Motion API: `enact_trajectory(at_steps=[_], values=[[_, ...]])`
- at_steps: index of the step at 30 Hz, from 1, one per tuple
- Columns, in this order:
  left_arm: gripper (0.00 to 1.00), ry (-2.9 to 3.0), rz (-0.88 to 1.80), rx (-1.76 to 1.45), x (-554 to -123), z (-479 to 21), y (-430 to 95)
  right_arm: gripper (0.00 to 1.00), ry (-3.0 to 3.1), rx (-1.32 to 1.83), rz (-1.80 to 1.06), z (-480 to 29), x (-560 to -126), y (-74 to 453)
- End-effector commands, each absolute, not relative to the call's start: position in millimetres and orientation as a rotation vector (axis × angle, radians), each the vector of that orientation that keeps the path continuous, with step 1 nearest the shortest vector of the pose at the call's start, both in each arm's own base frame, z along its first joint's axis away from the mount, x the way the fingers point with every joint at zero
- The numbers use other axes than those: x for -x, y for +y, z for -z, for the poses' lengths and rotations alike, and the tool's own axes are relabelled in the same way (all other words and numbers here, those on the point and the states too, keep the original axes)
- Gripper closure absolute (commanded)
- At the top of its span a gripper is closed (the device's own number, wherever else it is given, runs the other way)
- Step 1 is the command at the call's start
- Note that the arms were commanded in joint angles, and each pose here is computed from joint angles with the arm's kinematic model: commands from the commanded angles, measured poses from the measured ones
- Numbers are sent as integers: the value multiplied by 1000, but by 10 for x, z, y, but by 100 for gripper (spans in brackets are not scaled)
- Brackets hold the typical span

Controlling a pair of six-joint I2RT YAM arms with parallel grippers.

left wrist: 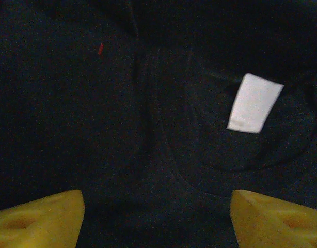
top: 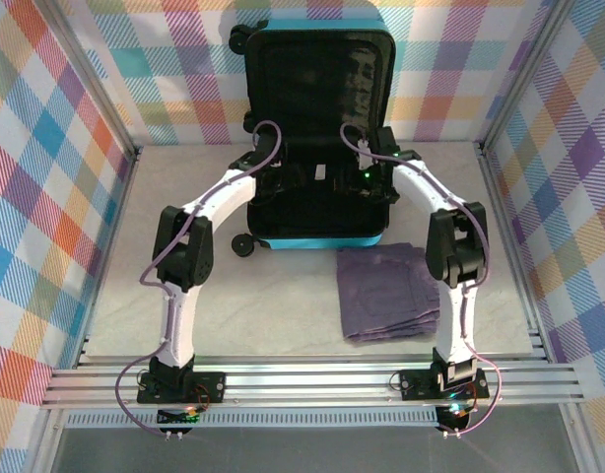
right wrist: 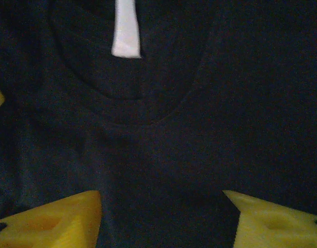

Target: Pack the luggage

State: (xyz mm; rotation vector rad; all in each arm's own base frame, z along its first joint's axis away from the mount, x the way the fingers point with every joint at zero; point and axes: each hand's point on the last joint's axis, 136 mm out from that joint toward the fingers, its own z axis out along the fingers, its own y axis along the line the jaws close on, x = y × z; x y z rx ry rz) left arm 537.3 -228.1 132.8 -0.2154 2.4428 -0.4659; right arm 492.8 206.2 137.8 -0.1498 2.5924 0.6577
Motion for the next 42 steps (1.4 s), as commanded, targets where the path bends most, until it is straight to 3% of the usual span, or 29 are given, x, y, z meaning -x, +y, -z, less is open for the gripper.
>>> enact_trajectory(at_steps=[1, 5, 10, 17, 27, 34, 42], values=[[26, 2292, 531, 192, -5315, -2004, -2228, 38, 2501, 201, -615, -1901, -4753, 1924], [26, 2251, 522, 176, -5058, -2314, -2166, 37, 2516, 189, -555, -1946, -4456, 1764], [25, 2302, 450, 178, -4570, -2332, -1998, 37, 2574, 142, -553, -1840, -3827, 1605], [25, 2355, 379, 280, -3790, -1890, -1760, 34, 2756, 105, -439, -1261, -2840, 1619], [25, 2501, 300, 256, -3115, -1238, -1591, 34, 2932, 71, -444, -595, -2243, 1874], [25, 2527, 310, 301, -2933, -1085, -1500, 35, 3034, 163, -492, -204, -1932, 2320], [24, 2592, 154, 315, -2850, -1007, -1322, 35, 3036, 435, -717, -106, -1695, 3365]])
